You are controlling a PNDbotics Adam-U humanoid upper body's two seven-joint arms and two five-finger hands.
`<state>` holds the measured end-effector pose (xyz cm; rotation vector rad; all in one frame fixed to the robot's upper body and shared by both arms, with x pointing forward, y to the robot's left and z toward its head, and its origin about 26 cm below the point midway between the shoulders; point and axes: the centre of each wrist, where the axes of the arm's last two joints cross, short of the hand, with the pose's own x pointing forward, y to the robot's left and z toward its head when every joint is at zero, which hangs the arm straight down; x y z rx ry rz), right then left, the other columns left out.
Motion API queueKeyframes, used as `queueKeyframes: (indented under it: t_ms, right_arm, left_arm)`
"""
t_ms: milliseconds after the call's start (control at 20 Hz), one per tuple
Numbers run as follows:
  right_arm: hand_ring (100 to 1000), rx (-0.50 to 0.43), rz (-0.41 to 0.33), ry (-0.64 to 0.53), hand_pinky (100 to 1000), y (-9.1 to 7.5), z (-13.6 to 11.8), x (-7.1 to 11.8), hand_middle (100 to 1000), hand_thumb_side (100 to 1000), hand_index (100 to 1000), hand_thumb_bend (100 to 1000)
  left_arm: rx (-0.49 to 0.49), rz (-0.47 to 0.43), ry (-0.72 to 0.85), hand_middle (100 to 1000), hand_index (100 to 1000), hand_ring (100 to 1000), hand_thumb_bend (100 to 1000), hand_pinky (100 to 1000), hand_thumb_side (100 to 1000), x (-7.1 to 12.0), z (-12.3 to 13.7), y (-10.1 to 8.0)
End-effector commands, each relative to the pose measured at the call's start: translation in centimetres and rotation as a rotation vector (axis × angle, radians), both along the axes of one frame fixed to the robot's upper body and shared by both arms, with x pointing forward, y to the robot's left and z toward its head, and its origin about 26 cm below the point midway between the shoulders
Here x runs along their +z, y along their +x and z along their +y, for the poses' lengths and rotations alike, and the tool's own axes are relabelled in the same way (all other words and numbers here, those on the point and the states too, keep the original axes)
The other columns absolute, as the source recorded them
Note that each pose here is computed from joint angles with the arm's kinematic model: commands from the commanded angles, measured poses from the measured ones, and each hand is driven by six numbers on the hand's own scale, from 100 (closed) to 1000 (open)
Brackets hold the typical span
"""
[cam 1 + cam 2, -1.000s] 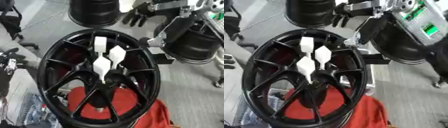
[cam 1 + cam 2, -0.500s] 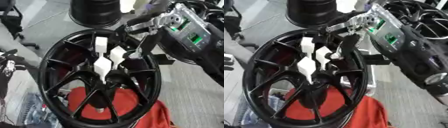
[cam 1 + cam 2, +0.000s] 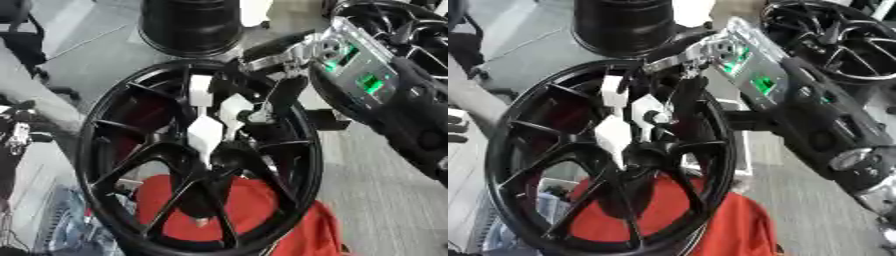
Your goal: Pull the pin out of the wheel hub.
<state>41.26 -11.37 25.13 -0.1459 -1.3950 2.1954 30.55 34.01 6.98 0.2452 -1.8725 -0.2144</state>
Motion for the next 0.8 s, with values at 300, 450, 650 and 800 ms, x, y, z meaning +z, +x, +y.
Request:
queueKeyframes:
  t_ms: [300, 450, 650, 800]
  right_arm:
    - [911, 0.001, -0.028, -0.046, 833, 0.3, -0.2, -0.4, 912, 248, 941, 149]
    - [911, -0.004, -0.041, -0.028, 832, 0.2, -0.6, 0.3, 919, 249, 945, 155]
    - [910, -0.01, -0.061, 0.003, 831, -0.2, -1.1, 1.6, 919, 252, 947, 163]
    - [910, -0.016, -0.067, 0.019, 831, -0.4, -1.3, 2.1, 913, 251, 947, 163]
  left_arm:
    - [-0.006, -0.032, 0.022, 599, 854, 631, 100, 602, 691, 1.0, 0.1, 0.2]
    - [-0.004, -0.032, 0.021, 599, 854, 631, 100, 602, 691, 1.0, 0.1, 0.2]
    - [-0.003, -0.031, 0.021, 599, 855, 630, 100, 602, 691, 1.0, 0.1, 0.2]
    - [-0.001, -0.032, 0.021, 599, 855, 630, 100, 602, 691, 1.0, 0.1, 0.2]
